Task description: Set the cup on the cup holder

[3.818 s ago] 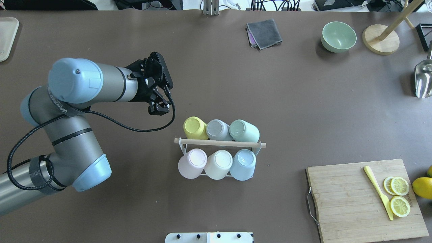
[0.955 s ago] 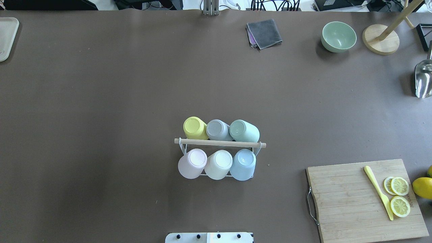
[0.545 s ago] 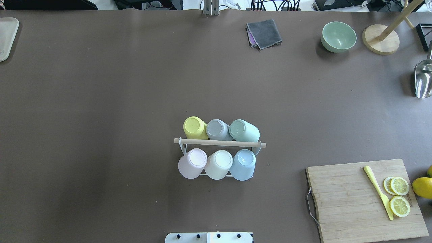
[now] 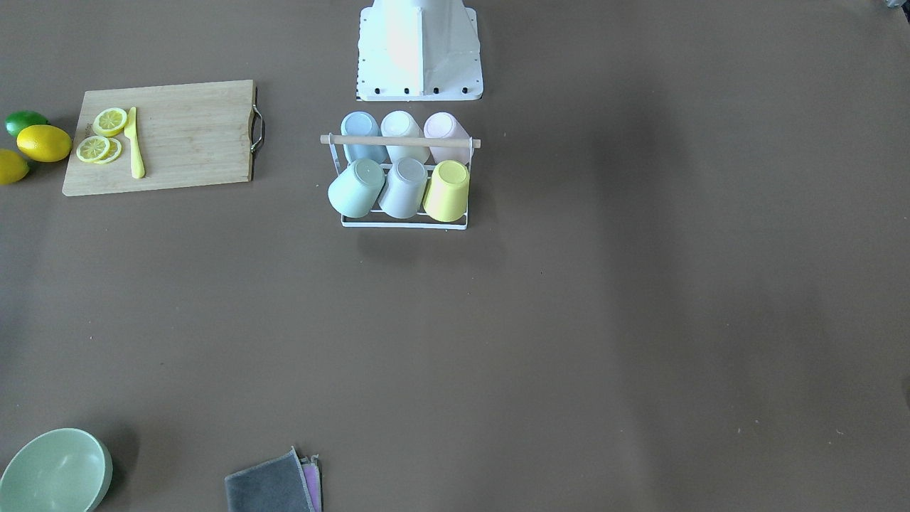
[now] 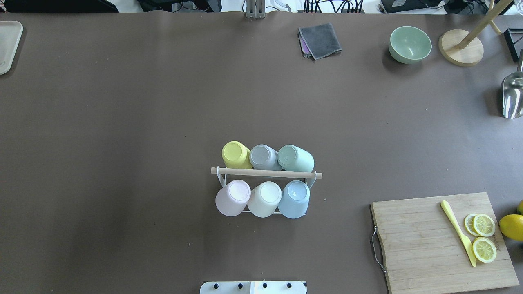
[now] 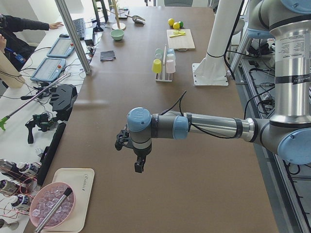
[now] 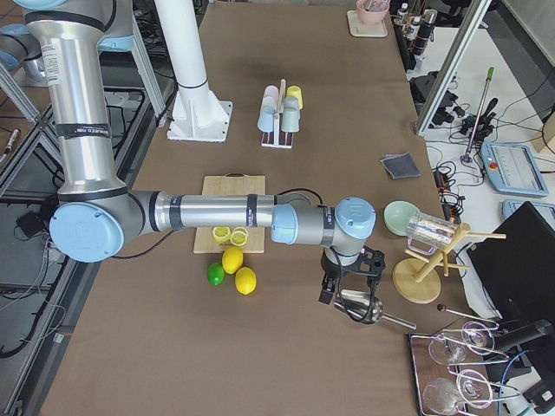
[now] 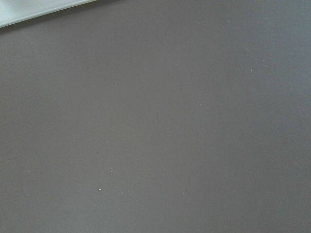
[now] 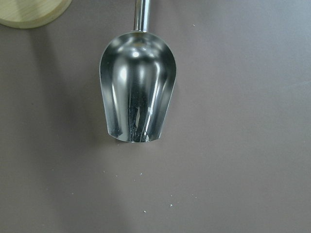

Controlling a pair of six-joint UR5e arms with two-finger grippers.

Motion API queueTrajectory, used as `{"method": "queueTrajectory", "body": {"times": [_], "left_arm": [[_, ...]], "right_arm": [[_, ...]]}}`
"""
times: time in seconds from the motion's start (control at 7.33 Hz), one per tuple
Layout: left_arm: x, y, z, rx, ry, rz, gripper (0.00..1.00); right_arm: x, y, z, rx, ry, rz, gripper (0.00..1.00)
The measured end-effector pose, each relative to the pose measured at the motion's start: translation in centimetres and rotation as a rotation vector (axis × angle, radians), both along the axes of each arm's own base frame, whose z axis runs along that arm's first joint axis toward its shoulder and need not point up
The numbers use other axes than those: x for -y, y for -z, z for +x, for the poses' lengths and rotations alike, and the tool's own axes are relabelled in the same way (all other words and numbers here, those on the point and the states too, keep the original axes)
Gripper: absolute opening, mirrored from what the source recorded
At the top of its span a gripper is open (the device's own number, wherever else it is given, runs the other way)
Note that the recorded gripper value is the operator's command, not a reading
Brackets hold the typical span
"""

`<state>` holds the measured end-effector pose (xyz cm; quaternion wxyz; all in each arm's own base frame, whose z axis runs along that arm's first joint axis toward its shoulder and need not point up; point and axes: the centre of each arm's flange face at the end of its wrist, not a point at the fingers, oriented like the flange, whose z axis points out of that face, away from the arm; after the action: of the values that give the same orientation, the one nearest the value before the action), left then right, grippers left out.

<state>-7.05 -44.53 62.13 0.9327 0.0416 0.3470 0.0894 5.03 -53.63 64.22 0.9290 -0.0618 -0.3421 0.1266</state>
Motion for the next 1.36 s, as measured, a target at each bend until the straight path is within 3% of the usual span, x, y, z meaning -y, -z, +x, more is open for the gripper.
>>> {"method": "queueTrajectory", "body": {"times": [1.36], "left_arm": [[0.6, 0.6, -0.1, 0.012, 0.0, 0.051, 0.98]], "right_arm": [[-0.3, 1.6, 0.0, 0.004, -0.001, 0.003, 1.0]]}}
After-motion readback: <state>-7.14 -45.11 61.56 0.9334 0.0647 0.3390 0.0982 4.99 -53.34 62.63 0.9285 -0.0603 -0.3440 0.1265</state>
